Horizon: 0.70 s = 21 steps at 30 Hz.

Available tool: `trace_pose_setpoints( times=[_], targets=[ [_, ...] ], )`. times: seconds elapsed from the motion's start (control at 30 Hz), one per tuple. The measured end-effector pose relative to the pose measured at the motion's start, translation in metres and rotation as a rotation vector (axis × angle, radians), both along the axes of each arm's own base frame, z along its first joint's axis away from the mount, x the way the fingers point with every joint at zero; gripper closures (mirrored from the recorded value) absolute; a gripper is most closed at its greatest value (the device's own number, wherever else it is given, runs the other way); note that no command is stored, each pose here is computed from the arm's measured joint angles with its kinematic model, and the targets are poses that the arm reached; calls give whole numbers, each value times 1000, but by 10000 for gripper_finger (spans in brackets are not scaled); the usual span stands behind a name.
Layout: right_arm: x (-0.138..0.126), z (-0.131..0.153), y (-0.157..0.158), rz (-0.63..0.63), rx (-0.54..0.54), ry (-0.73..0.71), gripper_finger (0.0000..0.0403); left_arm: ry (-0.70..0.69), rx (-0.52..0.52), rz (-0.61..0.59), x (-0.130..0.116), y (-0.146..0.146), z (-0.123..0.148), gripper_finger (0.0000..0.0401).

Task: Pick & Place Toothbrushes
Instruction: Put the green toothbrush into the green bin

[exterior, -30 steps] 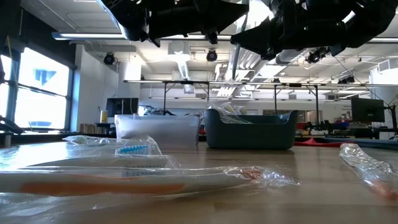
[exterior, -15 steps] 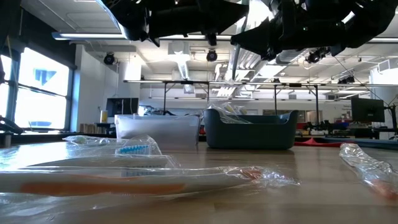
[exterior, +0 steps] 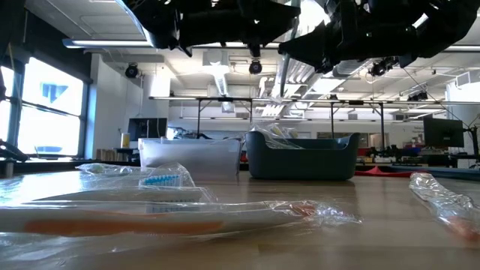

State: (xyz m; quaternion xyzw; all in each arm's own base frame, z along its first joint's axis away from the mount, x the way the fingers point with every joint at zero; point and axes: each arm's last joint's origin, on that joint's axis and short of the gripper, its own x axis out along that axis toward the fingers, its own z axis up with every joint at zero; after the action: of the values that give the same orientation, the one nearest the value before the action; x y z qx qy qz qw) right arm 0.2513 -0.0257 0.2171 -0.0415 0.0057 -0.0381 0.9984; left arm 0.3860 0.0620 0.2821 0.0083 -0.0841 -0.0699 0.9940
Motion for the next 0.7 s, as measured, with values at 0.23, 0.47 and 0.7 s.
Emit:
trace_pose_setpoints(
  times=[0.23,0.47,0.7],
  targets=[
    [0,0,0,0,0,0,371,41,-10,2,1,0,-4,264],
    [0,-1,0,-2,1,6,371,85,-18,1,1,0,-8,263],
    [0,-4,-2,-69,2,40,371,77,57,10,0,0,-6,263]
  ],
)
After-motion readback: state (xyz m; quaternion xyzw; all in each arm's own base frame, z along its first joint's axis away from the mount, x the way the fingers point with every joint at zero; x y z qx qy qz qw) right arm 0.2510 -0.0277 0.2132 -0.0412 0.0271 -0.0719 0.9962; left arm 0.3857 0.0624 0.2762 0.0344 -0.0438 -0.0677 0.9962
